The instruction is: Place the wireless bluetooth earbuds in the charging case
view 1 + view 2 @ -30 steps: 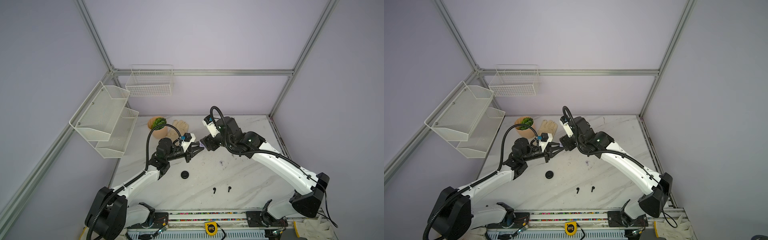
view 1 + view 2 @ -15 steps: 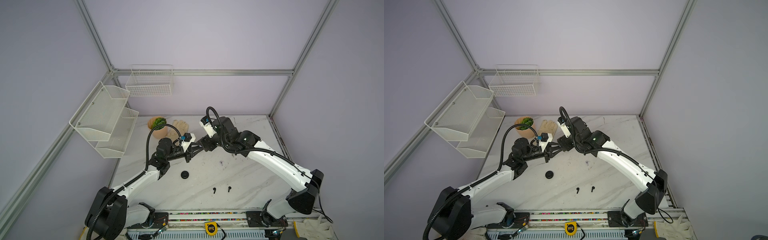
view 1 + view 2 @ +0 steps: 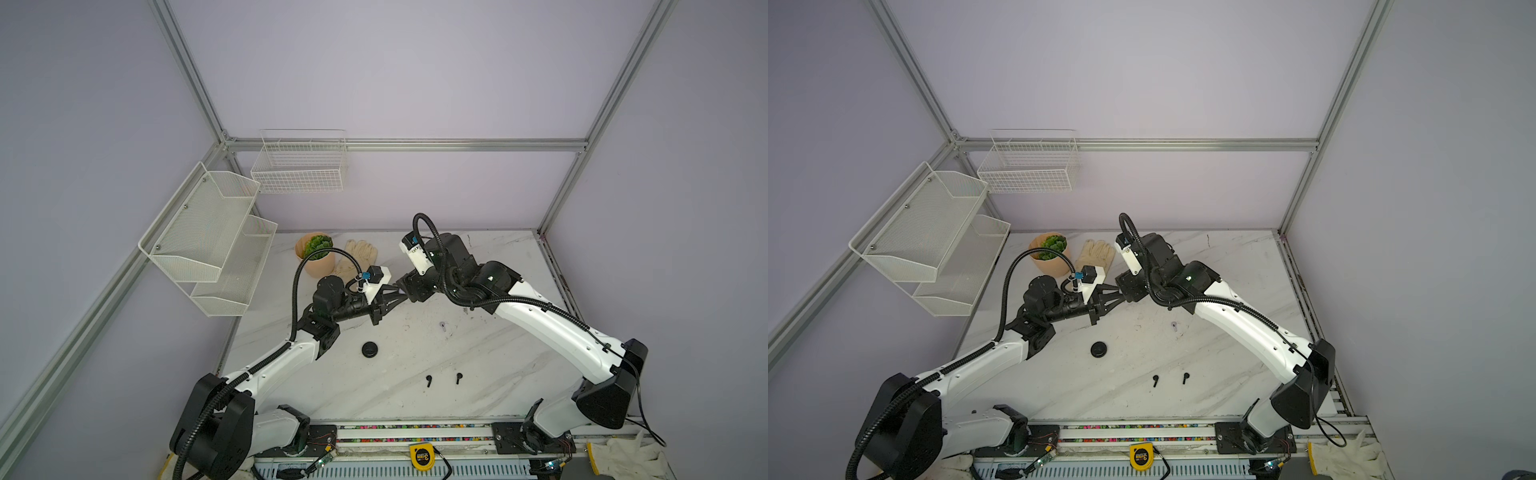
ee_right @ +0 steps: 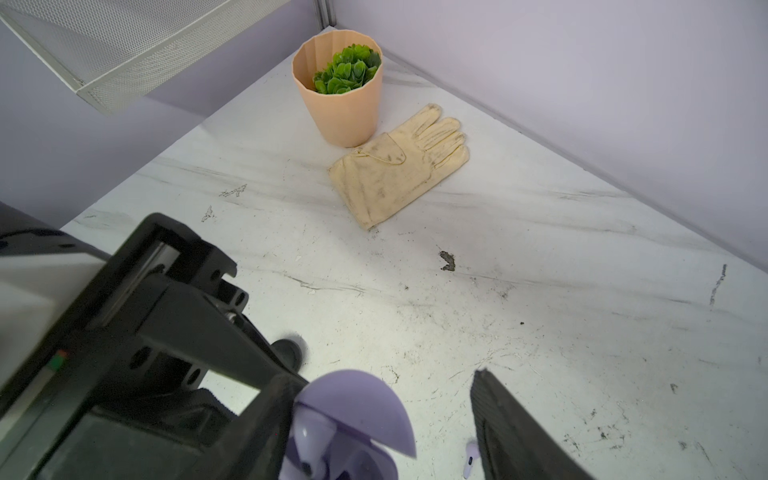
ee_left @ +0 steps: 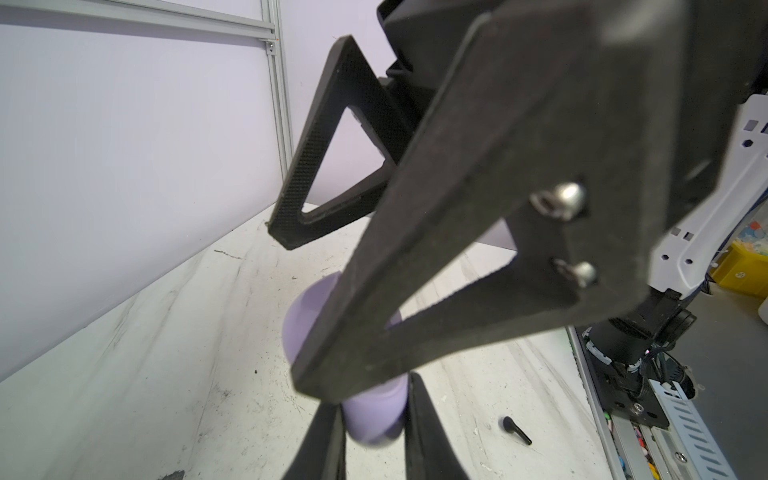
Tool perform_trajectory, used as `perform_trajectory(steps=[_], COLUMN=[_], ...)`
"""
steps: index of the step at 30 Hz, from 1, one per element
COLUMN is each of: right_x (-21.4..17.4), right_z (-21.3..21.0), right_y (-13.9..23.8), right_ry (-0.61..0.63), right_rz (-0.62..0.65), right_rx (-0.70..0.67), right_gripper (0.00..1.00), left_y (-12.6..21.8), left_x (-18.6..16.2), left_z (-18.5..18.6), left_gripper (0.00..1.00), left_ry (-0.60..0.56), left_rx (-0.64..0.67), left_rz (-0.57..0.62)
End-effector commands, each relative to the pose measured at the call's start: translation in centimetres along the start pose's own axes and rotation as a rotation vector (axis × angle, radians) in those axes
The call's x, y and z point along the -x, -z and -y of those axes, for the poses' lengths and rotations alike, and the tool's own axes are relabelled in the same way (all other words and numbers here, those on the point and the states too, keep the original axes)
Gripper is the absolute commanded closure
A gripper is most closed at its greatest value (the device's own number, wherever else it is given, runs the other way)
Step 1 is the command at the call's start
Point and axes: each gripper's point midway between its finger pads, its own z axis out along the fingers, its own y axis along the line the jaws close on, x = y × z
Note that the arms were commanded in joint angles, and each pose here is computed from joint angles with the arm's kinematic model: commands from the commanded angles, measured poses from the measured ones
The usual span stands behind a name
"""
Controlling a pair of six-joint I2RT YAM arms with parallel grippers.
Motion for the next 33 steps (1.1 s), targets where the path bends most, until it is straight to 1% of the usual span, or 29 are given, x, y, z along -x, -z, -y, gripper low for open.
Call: perform_trajectory(steps=[1,14,20,23,25,30,31,33], right_x=[1.4,0.8,0.8,0.7,1.1,2.4,2.4,2.2], right_z=[-0.1,-0.1,-0.8,-0.9,-1.2,-2.9,-3.2,-3.7], right_y=[2.0,2.6,2.5,2.5,3.0,4.9,5.1,5.1], right_ry=[-0.002,-0.005,0.007,0.005,0.005,0.021,0.025,0.029], right_rz=[0.053,0.047,0.032,0.025,0.038,0.082,0.085,0.081], right_rx=[0.0,0.002,0.045,0.05,0.069,0.172,0.187,0.218], right_gripper=[0.31,0.37,0.4,0.45,0.51,0.65,0.67,0.73], left_y=[0.2,0.2,0.2,0.2,0.2,0.3,0.3,0.3], left_x=[4.7,4.8,4.9,4.9,4.8,5.0,5.1,5.2], left_z=[0.1,0.0,0.0,0.0,0.0,0.3,0.3,0.3], left_gripper=[1.0,1.0,1.0,1.0,1.0,1.0,1.0,1.0], left_ry=[-0.108,-0.105,-0.106,-0.106,-0.105,-0.113,-0.115,-0.117], left_rx=[0.004,0.008,0.006,0.008,0.006,-0.005,-0.006,-0.007], left_rz=[0.099,0.102,0.105,0.105,0.104,0.105,0.108,0.109])
